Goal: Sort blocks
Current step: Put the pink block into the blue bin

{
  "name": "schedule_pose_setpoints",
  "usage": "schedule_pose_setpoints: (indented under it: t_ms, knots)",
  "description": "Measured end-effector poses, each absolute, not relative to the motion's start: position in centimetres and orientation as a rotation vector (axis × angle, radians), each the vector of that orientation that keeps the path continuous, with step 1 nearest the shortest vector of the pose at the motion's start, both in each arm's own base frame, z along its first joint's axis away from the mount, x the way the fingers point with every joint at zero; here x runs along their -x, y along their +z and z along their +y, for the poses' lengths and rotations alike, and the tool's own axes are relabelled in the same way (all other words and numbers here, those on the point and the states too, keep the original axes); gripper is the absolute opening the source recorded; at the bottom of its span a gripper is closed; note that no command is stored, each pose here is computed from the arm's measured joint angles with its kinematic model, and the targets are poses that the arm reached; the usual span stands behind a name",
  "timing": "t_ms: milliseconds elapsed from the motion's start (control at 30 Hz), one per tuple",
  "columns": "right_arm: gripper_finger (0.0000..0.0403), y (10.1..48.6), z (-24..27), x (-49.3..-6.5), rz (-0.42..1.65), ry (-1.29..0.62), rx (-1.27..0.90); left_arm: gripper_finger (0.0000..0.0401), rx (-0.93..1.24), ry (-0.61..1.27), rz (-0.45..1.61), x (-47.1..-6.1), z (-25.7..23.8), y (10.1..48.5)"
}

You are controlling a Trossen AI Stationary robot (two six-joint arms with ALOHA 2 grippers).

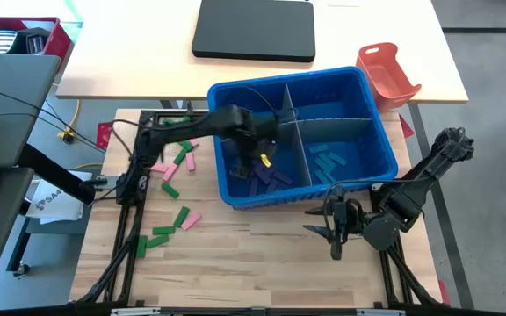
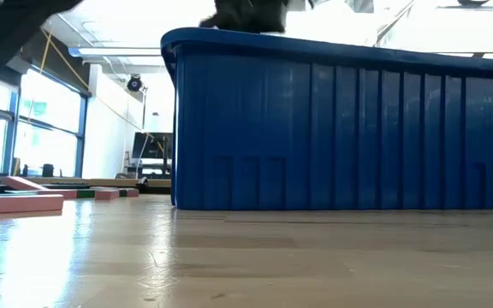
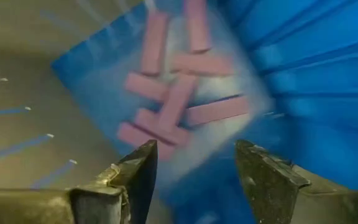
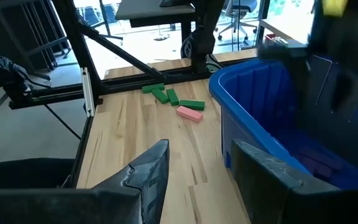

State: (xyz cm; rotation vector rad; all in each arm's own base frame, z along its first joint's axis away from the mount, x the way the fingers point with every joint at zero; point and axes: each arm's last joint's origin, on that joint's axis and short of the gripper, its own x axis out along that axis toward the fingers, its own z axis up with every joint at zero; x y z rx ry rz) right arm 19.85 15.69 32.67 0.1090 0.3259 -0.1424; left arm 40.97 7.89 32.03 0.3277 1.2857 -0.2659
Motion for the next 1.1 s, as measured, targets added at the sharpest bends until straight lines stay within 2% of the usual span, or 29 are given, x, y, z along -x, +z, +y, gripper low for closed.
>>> schedule_pose_setpoints:
  t_ms: [167,333,533,733,933,1100]
  knots:
    - [0.0169,32.3,15.9,-20.2,0.321,-0.185,-0.086,0.0178,-0.194,-0.265,1.242,-36.7,5.7,36.2]
    - [0.0169,31.1,16.4,-21.0,0.322,-0.266,-0.03,0.0142,-0.13,-0.231,1.155,-31.0,1.1,39.5]
    - [0.0169,29.8,16.8,-22.5,0.339,-0.294,0.062,0.0107,-0.039,-0.031,0.985,-23.6,-4.8,40.5]
    - [0.0169,30.5,16.2,-24.7,0.295,-0.203,0.09,0.0091,0.136,0.132,0.842,-18.3,-8.5,37.6]
    - [0.0169,31.1,14.8,-26.3,0.273,-0.062,0.123,0.009,0.373,0.242,0.923,-15.8,-10.9,31.9]
    - [0.0169,30.9,13.5,-27.2,0.288,-0.046,0.127,0.009,0.491,0.328,1.021,-14.9,-12.4,27.0]
